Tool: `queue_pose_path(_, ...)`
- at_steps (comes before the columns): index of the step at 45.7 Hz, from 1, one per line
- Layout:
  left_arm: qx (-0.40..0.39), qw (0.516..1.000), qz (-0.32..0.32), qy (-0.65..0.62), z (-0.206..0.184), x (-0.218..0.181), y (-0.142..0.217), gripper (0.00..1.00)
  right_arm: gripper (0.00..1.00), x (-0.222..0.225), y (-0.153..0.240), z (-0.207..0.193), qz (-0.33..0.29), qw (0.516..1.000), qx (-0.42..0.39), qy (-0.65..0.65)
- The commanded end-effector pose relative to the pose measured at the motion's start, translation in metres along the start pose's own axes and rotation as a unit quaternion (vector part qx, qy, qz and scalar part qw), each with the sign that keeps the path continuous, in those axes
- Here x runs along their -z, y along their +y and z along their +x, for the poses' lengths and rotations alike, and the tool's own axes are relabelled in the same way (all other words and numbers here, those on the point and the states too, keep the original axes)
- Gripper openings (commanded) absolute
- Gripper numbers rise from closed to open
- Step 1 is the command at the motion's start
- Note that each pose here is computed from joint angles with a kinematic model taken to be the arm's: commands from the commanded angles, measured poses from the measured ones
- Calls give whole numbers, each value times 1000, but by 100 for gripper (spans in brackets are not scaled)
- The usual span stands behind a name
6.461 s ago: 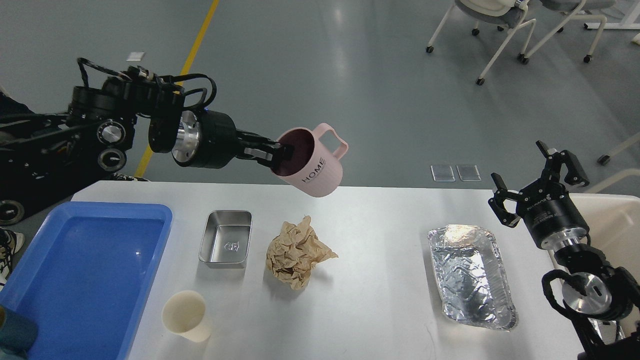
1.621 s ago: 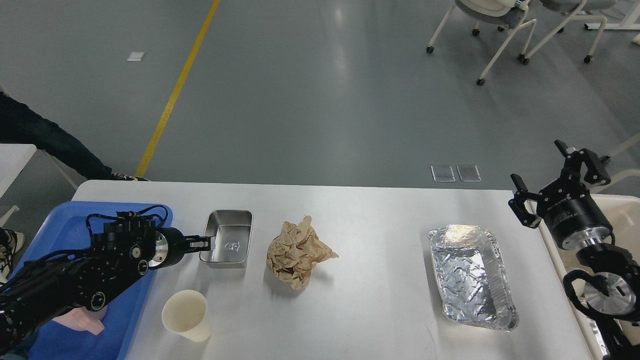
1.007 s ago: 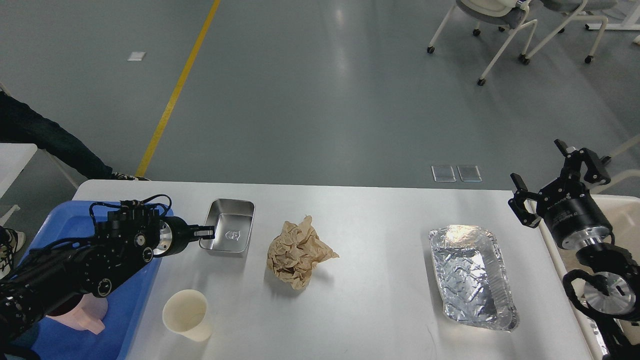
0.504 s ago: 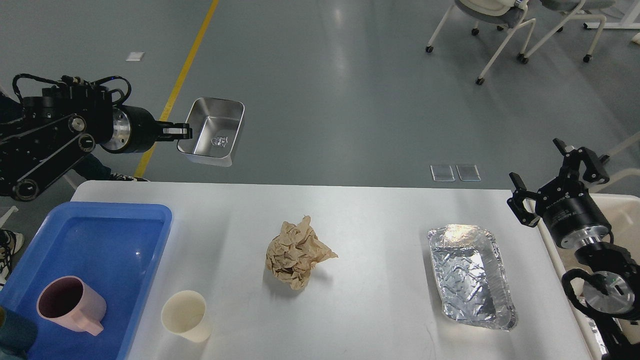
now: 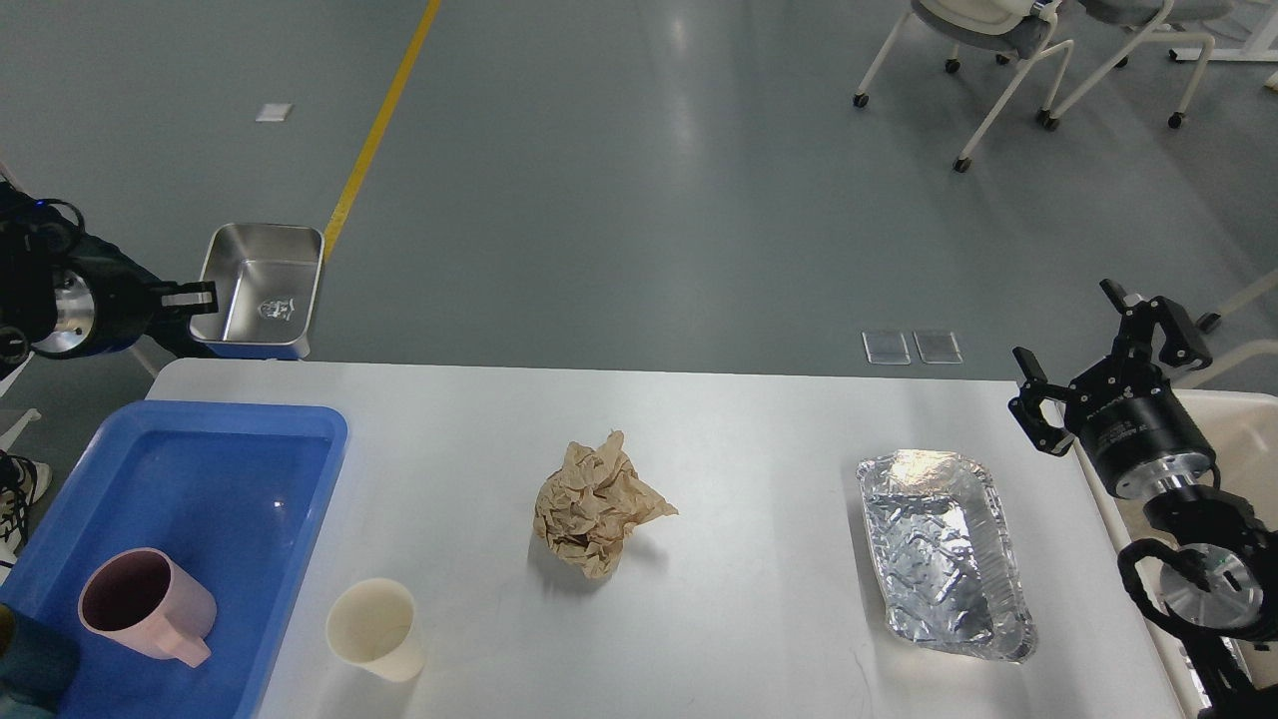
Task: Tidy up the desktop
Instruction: 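Lift the steel box with the left gripper and place it in the blue tray, then release the steel box and move the right gripper down beside the foil tray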
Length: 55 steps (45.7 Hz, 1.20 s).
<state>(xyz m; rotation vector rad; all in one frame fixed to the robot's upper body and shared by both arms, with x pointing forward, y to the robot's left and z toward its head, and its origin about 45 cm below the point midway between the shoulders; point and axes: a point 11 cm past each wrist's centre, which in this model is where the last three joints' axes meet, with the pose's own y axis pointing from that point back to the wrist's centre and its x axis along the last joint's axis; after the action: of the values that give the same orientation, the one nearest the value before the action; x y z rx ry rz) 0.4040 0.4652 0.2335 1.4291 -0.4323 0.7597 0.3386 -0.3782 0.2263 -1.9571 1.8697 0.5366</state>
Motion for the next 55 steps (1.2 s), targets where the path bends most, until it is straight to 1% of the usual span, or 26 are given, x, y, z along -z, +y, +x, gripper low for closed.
queue_pose_path(1,6,999,30,26,-26,33,-2,5,100,0,0,0,0,1000,0,0)
queue_pose_path(10,20,998,45,39,-78,52,-14,7,100,0,0,0,0,1000,0,0)
queue_pose_path(14,27,998,45,46,-100,50,-23,8,100,-1,1,1,-1,1000,-1,0)
queue_pose_path(19,28,997,48,51,-113,48,-33,8,100,-4,4,3,-5,1000,-5,-1)
queue_pose_path(21,28,997,49,53,-118,48,-34,11,100,-5,5,4,-6,1000,-6,-1)
queue_pose_path(22,30,997,49,54,-121,48,-35,15,100,-4,5,3,-6,1000,-5,-1)
queue_pose_path(23,30,997,50,55,-121,48,-35,25,100,-4,5,3,-6,1000,-5,-1)
queue_pose_path(24,28,997,48,57,-120,47,-36,47,100,-4,5,3,-6,1000,-5,-1)
queue_pose_path(25,27,997,47,60,-120,46,-36,66,100,-4,5,3,-6,1000,-5,-1)
queue_pose_path(26,24,996,44,67,-119,44,-37,81,100,-4,5,3,-5,1000,-4,-1)
queue_pose_path(27,20,996,40,77,-117,42,-37,93,100,-4,5,3,-5,1000,-4,-1)
queue_pose_path(28,15,995,35,89,-113,39,-38,95,100,-4,5,3,-5,1000,-5,-1)
queue_pose_path(32,-8,988,12,154,-93,31,-36,97,100,-4,5,3,-5,1000,-4,-1)
queue_pose_path(35,-32,978,-15,208,-66,20,-33,97,100,-4,5,3,-5,1000,-4,-1)
queue_pose_path(38,-56,959,-48,275,-39,9,-29,97,100,-4,4,2,-6,1000,-3,-1)
queue_pose_path(41,-75,929,-83,354,-20,3,-23,97,100,-3,4,3,-5,1000,-3,0)
queue_pose_path(46,-101,863,-151,471,9,-9,-12,97,100,-2,4,4,-5,1000,-4,4)
queue_pose_path(50,-109,803,-207,549,25,-24,-9,97,100,-4,4,2,-10,1000,0,10)
queue_pose_path(53,-106,739,-250,616,29,-36,-10,97,100,-6,4,1,-15,1000,2,26)
queue_pose_path(55,-103,682,-274,670,26,-37,-11,97,100,-7,4,1,-17,999,3,38)
